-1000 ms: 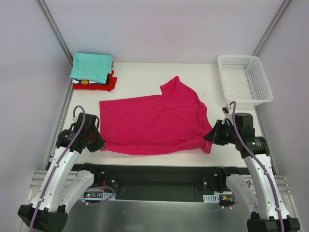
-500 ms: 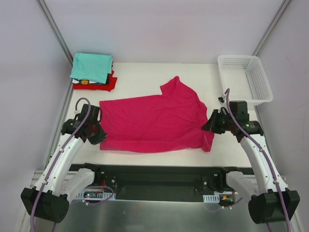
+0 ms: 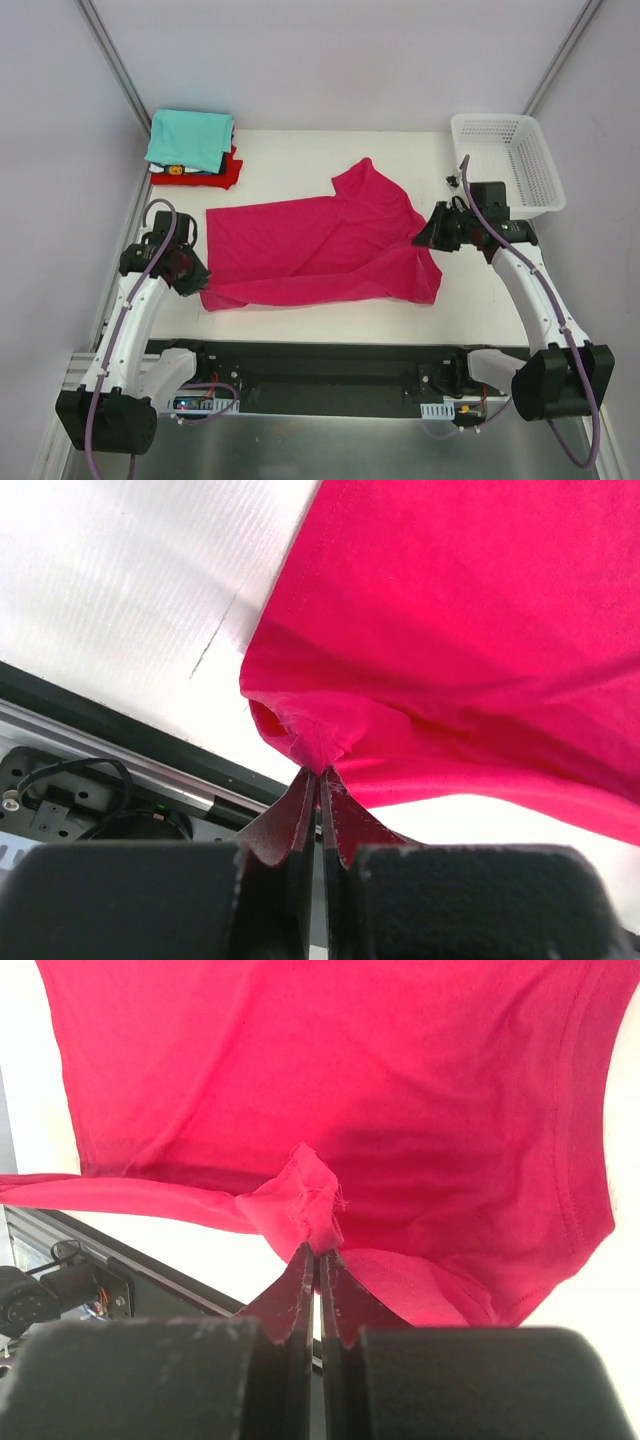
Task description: Fold and stack the t-shirts
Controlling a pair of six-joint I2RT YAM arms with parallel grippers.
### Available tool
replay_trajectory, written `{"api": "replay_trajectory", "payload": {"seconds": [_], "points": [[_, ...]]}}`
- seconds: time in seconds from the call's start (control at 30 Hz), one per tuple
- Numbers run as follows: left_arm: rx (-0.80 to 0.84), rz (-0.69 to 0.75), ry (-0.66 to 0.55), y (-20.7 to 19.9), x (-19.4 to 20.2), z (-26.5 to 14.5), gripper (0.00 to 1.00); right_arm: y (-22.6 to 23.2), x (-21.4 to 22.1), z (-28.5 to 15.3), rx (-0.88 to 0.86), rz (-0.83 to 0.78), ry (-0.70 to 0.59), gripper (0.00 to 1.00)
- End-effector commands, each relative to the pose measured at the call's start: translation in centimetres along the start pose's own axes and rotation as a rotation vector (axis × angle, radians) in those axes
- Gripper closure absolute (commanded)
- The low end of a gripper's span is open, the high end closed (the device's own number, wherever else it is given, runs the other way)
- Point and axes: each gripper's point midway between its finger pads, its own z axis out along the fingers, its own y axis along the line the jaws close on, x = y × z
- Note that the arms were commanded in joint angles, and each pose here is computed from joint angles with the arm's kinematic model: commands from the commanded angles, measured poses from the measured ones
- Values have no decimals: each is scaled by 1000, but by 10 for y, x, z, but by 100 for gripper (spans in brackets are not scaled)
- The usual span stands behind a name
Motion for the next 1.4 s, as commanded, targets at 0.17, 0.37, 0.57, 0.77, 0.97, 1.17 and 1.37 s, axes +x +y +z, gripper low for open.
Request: {"api": "replay_trajectory", "payload": {"seconds": [0.17, 0.37, 0.57, 0.77, 0.97, 1.17, 1.37], "points": [[55, 35, 16, -23, -16, 5, 100, 17, -45, 8, -62, -39, -54, 99], [61, 58, 58, -35, -23, 15, 100, 18, -46, 30, -78, -34, -8, 99], [43, 67, 75, -37, -27, 25, 100, 23, -47, 39, -80, -49, 11, 99], [10, 87, 86, -32, -26, 32, 100, 25, -49, 48, -78, -65, 28, 99], [-22, 96, 91, -28, -28, 39, 100, 27, -47, 57, -82, -71, 47, 99], [-26, 96, 94, -30, -30, 40, 100, 27, -47, 62, -83, -75, 61, 99], [-39, 101, 92, -28, -31, 43, 61, 26, -45, 61, -75, -83, 66, 79]]}}
